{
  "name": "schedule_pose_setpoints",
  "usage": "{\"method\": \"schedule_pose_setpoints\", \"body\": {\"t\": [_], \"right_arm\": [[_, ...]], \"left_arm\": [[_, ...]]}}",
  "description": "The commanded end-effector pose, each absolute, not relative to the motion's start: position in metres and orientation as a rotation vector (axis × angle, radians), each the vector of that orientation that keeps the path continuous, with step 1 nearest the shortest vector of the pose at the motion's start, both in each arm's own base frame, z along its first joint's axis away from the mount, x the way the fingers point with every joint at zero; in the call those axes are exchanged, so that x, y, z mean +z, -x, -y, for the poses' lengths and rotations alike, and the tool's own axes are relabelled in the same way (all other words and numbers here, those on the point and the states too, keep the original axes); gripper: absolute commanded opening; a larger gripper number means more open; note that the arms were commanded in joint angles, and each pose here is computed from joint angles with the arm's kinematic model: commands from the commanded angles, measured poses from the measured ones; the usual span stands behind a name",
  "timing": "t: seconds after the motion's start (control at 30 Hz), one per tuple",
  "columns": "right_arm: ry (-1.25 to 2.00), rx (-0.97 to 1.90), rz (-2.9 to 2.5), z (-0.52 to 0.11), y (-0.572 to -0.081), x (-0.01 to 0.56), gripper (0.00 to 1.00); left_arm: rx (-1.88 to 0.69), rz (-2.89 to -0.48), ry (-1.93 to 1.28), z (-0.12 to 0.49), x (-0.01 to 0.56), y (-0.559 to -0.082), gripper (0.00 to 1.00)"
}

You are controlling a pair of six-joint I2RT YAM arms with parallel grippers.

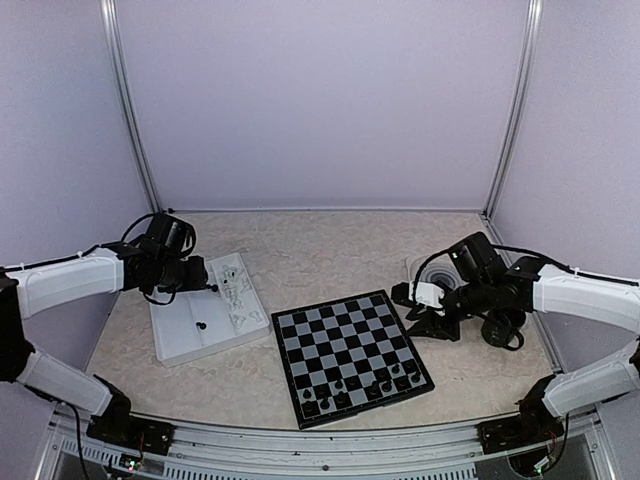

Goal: Set up the chess pieces on the board
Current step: Place the king on a8, then pick up the queen from the storage box.

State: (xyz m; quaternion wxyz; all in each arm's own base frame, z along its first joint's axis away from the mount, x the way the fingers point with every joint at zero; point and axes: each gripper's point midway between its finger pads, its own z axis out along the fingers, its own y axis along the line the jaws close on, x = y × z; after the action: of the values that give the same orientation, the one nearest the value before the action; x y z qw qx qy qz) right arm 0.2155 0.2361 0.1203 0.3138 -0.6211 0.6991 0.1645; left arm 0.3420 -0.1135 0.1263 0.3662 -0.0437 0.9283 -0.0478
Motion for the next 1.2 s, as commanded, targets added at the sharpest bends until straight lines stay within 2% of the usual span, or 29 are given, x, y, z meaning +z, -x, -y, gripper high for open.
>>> {"method": "schedule_pose_setpoints", "body": {"t": [0.0, 0.17, 0.3, 0.63, 1.03, 1.17], "right_arm": [[1.555, 0.397, -1.781, -0.246, -0.24, 0.136, 0.34], [1.546, 0.361, -1.778, -0.24, -0.24, 0.135, 0.34], [1.533, 0.342, -1.758, -0.239, -0.24, 0.142, 0.35], [1.601, 0.293, -1.706, -0.249, -0.225, 0.137, 0.35], [1.655, 0.262, -1.674, -0.257, -0.215, 0.129, 0.36], [1.656, 0.254, -1.672, -0.258, -0.215, 0.129, 0.36]], "left_arm": [[-0.141, -2.51, 0.105, 0.115, 0.108, -0.347, 0.5], [-0.096, -2.489, 0.323, 0.101, 0.101, -0.37, 0.51], [-0.163, -2.49, 0.489, 0.102, 0.085, -0.386, 0.49], [-0.213, -2.507, 0.708, 0.101, 0.057, -0.412, 0.48], [-0.246, -2.516, 0.778, 0.1, 0.03, -0.42, 0.46], [-0.266, -2.553, 0.772, 0.105, 0.018, -0.419, 0.42]]}}
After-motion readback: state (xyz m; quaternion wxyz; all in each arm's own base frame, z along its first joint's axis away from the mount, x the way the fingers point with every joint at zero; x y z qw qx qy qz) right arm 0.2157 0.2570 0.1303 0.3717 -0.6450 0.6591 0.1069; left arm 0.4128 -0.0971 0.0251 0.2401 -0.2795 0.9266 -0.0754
